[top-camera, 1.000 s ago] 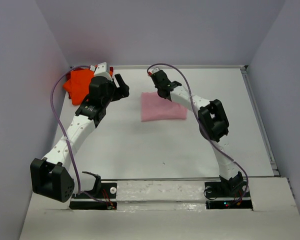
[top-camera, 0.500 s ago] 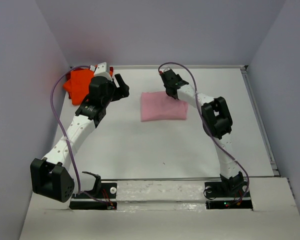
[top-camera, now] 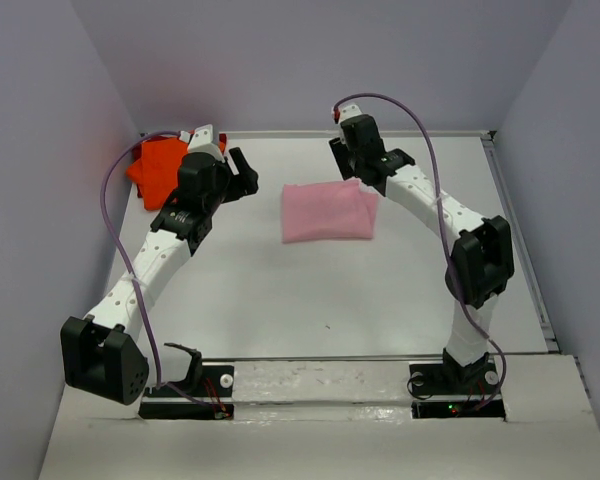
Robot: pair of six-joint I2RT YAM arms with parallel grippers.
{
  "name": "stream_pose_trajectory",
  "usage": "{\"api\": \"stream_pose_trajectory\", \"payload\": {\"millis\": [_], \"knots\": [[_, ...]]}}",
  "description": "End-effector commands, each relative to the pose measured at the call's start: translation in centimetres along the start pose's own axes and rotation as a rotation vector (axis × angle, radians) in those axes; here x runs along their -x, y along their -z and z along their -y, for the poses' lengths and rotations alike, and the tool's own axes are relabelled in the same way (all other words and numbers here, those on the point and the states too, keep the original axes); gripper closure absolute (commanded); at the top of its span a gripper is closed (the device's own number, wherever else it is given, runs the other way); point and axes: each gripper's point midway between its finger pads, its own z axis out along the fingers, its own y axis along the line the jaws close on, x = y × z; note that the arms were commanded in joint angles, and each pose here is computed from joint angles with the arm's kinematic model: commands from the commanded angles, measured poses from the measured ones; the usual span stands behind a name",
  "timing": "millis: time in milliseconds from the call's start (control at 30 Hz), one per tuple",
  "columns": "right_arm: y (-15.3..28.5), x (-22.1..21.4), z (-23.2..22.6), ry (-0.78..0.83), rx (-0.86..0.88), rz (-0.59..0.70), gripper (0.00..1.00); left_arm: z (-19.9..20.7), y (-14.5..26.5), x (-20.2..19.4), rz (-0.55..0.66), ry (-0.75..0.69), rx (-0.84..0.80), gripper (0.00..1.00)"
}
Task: Fold and stack the t-shirts
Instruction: Fold the tshirt
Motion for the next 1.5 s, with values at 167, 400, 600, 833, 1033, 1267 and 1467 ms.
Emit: {"api": "stream_pose_trajectory", "payload": {"millis": [167, 400, 600, 833, 1033, 1267, 1467], "knots": [[0.3, -3.3, -12.3, -0.253, 0.56, -0.022, 0.43, 0.1, -0.1, 1.0, 0.042, -0.012, -0.002, 0.17], [1.2, -2.6, -11.8, -0.504, 0.838, 0.056, 0.44, 0.2, -0.1, 1.0, 0.041, -0.012, -0.003, 0.17], [3.2, -2.4, -10.2, -0.664, 1.112, 0.149, 0.44, 0.3, -0.1, 1.0, 0.04, -0.012, -0.008, 0.17], [1.5, -3.8, -8.5, -0.895, 1.404, 0.156, 0.39, 0.2, -0.1, 0.9, 0.039, -0.014, -0.004, 0.17], [0.2, -5.2, -9.0, -0.997, 1.461, 0.059, 0.29, 0.1, -0.1, 0.9, 0.04, -0.015, -0.003, 0.17], [0.0, -4.9, -8.8, -0.968, 1.39, 0.006, 1.0, 0.1, -0.3, 0.7, 0.033, -0.016, -0.003, 0.17], [0.7, -2.9, -7.3, -0.908, 1.264, 0.002, 1.0, 0.1, -0.4, 0.8, 0.035, -0.014, 0.003, 0.17]]}}
